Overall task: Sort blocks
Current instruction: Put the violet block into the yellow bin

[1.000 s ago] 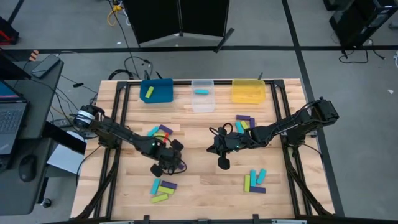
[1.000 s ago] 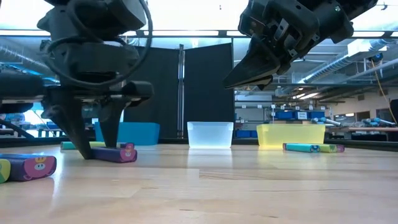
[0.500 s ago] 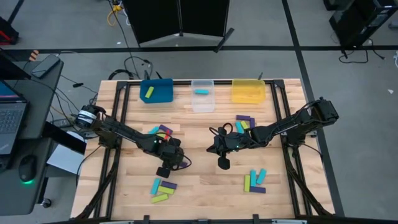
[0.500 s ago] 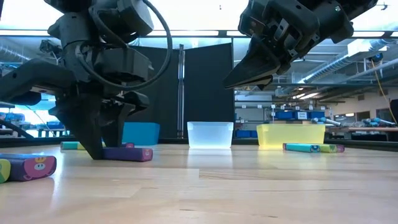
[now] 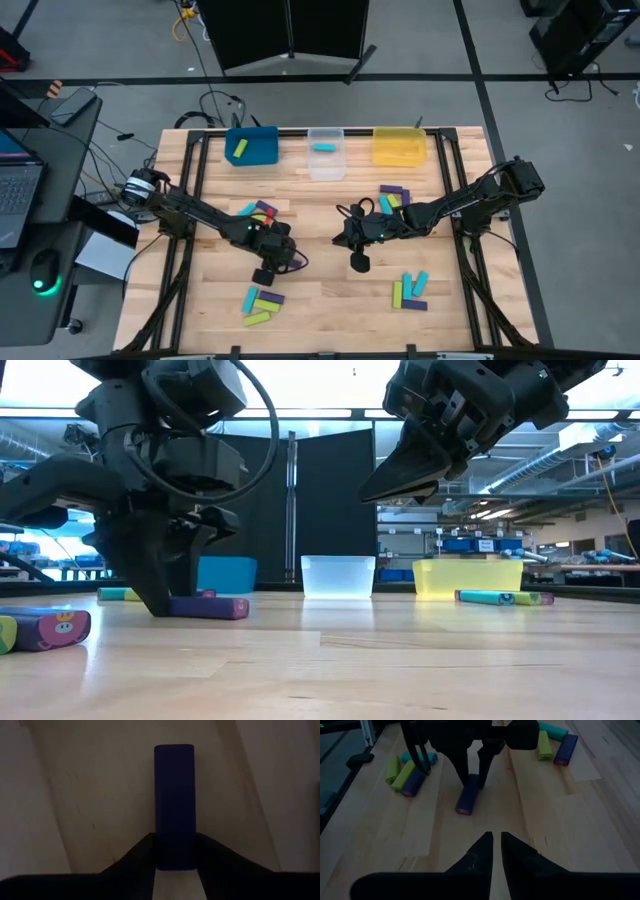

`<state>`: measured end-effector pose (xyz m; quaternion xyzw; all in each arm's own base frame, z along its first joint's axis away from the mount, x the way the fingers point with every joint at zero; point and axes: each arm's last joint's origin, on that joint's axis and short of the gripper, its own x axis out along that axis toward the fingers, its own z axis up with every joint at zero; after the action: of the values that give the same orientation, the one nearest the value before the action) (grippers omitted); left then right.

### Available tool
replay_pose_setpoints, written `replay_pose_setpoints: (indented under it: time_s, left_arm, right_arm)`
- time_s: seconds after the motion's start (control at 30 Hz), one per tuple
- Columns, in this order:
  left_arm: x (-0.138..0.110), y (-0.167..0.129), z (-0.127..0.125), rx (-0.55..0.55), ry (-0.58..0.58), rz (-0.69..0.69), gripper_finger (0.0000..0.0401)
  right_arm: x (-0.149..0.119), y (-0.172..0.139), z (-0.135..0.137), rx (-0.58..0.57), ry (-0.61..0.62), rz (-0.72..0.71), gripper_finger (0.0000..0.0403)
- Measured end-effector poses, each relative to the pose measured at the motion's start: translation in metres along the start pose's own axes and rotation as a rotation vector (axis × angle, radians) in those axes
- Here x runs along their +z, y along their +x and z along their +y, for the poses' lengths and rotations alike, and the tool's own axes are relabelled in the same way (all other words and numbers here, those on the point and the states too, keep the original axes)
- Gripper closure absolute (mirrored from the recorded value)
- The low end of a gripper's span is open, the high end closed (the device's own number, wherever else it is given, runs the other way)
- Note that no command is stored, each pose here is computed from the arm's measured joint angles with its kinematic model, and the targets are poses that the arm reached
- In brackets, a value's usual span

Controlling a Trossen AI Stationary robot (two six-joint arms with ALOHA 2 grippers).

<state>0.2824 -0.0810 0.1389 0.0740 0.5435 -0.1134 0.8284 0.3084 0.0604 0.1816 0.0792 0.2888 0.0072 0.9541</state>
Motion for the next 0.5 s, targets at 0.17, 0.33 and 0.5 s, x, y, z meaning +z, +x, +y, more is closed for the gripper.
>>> replay_pose_setpoints:
  time_s: [0.17,0.33,0.5]
  left_arm:
    - [-0.0029,0.0035,0.0001,0.01,-0.051,-0.047,0.0292]
    - [-0.0074,0.0062,-0.0006,0.025,-0.073,-0.055,0.0292]
    - [-0.0071,0.0064,-0.0005,0.028,-0.072,-0.06,0.0292]
  right_arm:
    - [-0.0002,0.0,0.0003,0.007,-0.001,0.003,0.0351]
    - [-0.001,0.0,0.0004,0.008,-0.002,0.012,0.035]
    - [-0.0012,-0.0001,0.0011,0.01,-0.003,0.012,0.0347]
